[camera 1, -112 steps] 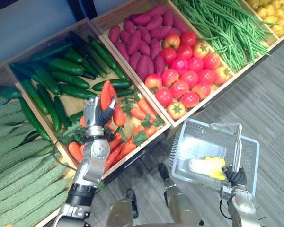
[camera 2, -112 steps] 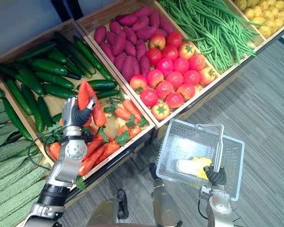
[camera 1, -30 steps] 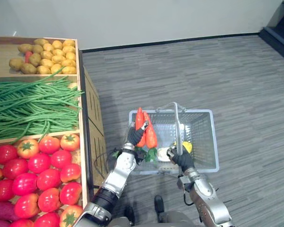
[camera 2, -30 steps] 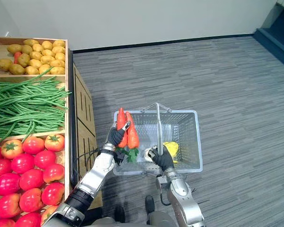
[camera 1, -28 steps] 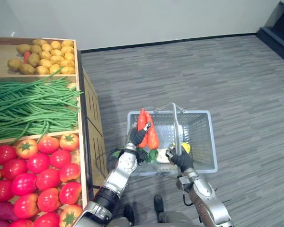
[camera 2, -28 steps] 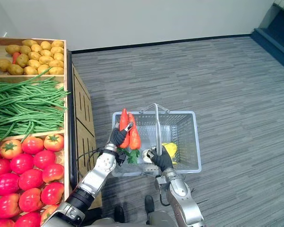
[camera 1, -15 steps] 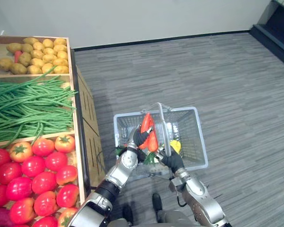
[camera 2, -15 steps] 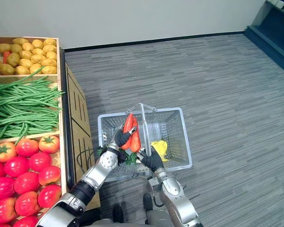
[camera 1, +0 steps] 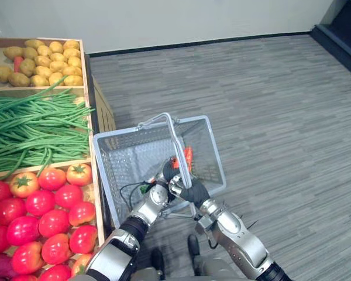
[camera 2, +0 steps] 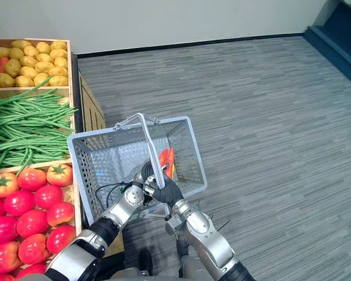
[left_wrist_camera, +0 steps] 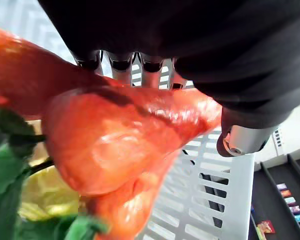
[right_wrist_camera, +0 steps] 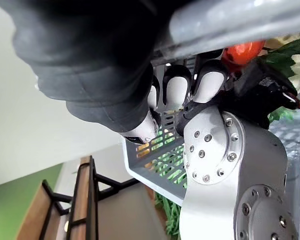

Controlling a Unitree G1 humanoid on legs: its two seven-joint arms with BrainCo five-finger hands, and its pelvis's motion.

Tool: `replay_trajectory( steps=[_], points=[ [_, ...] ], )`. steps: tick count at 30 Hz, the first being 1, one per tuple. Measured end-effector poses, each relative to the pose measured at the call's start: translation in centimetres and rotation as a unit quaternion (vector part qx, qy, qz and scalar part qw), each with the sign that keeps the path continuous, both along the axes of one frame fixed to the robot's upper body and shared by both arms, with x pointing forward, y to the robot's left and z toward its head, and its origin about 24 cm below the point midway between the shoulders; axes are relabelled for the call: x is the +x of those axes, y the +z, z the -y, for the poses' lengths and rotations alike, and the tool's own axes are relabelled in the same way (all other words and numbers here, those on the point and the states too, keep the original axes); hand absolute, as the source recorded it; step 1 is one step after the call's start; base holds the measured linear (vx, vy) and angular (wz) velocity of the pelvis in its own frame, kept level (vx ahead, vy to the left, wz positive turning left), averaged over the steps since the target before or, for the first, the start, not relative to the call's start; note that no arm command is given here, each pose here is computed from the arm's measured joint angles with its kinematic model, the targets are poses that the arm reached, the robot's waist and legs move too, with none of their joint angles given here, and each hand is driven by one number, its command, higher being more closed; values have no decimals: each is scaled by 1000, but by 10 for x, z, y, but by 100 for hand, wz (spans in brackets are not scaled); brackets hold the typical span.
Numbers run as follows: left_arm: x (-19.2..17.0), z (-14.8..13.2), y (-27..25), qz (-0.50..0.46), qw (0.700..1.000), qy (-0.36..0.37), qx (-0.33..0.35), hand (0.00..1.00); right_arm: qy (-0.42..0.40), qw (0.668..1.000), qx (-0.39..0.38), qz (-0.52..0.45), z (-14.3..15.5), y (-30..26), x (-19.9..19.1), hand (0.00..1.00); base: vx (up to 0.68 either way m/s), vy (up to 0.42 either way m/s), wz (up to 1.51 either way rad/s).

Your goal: Pick vegetable in the basket

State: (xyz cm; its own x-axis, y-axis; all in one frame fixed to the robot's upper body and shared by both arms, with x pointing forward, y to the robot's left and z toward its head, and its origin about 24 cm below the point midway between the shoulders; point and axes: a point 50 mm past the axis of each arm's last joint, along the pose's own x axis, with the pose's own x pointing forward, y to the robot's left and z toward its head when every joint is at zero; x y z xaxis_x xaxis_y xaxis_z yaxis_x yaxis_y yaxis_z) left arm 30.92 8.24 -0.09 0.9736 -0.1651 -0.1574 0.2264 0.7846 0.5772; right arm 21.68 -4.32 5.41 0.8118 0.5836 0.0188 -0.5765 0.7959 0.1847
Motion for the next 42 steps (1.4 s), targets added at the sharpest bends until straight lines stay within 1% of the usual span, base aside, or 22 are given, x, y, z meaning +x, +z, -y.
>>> replay_trajectory(
  steps=[3,8,12,15,18,21,23,24,26,27,28,30,35,37,42],
  points=[
    [1,2,7,15,1000,-5,-4,0,-26,999,-18,12,7,1,4,100,13,11,6],
    [-4,3,19,46,998,-5,-32,0,-87,994,-48,35,26,4,15,100,0,4,3],
    [-16,-6,23,57,997,2,-54,0,-143,986,-75,42,47,2,19,100,-10,7,3],
    [-23,-20,26,65,995,21,-76,0,-188,977,-92,35,66,-3,19,100,-18,2,8],
    [-30,-22,34,78,991,21,-109,0,-203,973,-108,20,72,-12,19,100,-9,7,10],
    [-39,-44,41,96,982,68,-151,0,-237,964,-121,0,88,-19,17,100,-11,12,6],
    [-48,-66,37,88,971,114,-192,0,-271,954,-130,-16,105,-25,13,100,7,20,8],
    [-57,-81,29,70,956,151,-240,0,-295,945,-136,-26,116,-28,10,100,10,26,12],
    [-66,-93,23,58,943,177,-274,0,-311,939,-145,-30,122,-29,8,100,5,14,5],
    [-79,-105,18,53,928,207,-305,0,-334,930,-145,-40,130,-33,4,100,0,0,0],
    [-85,-110,15,51,922,219,-314,0,-345,926,-147,-47,135,-35,1,100,-6,14,5],
    [-92,-113,11,45,919,227,-320,0,-359,920,-149,-55,141,-38,-3,100,5,11,11],
    [-118,-138,-3,30,908,285,-306,0,-398,898,-163,-97,162,-55,-17,100,-1,14,7],
    [-124,-149,-7,27,911,304,-277,0,-412,887,-172,-122,172,-64,-29,100,-25,15,5],
    [-140,-160,-27,-11,908,344,-241,0,-421,872,-184,-170,181,-84,-46,100,3,4,6]
  ],
)
